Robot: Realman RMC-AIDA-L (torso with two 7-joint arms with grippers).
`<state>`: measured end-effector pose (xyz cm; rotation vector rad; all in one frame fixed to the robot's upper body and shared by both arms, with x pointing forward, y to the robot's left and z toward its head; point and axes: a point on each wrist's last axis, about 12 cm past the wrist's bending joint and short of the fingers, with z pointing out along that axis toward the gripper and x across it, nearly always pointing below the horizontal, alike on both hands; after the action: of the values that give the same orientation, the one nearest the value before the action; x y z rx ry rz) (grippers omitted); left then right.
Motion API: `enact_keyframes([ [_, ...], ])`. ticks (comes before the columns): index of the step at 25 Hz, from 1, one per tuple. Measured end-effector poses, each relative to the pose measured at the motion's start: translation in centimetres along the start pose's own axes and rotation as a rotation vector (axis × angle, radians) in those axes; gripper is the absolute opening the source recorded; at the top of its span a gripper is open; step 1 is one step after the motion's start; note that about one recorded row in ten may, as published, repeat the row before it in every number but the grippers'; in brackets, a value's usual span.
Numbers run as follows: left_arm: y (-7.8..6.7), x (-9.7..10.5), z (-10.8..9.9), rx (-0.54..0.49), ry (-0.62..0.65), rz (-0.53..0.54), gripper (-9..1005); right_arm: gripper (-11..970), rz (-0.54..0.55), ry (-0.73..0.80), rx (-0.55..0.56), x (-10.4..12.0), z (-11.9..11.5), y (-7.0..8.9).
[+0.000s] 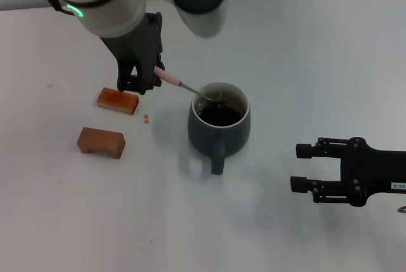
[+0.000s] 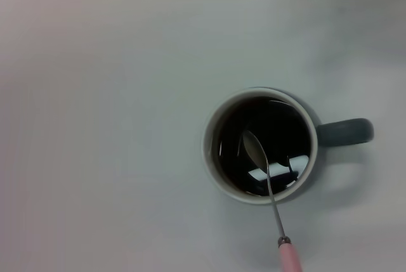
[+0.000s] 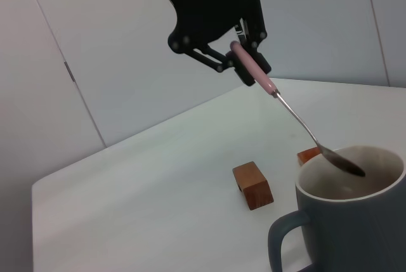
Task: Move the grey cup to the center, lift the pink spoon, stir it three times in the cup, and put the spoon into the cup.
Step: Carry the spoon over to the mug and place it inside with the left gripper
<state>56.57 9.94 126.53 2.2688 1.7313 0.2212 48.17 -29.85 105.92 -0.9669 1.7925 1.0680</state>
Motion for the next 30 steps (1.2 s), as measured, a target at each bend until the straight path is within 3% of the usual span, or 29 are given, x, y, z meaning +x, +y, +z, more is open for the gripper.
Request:
enact_keyframes([
  [8, -0.5, -1.9, 0.9, -0.028, 0.091, 0.146, 128, 725, 0.001, -0.001, -0.009, 0.0, 0.0, 0.1],
  [20, -0.4, -3.4, 1.2, -0.064, 0.139, 0.246, 128, 725, 0.005, -0.002, -0.011, 0.0, 0.0, 0.1],
  [30, -1.1, -4.6, 2.5, -0.100, 0.212, 0.363, 129, 726, 0.006, -0.003, -0.019, 0.0, 0.2, 0.2],
])
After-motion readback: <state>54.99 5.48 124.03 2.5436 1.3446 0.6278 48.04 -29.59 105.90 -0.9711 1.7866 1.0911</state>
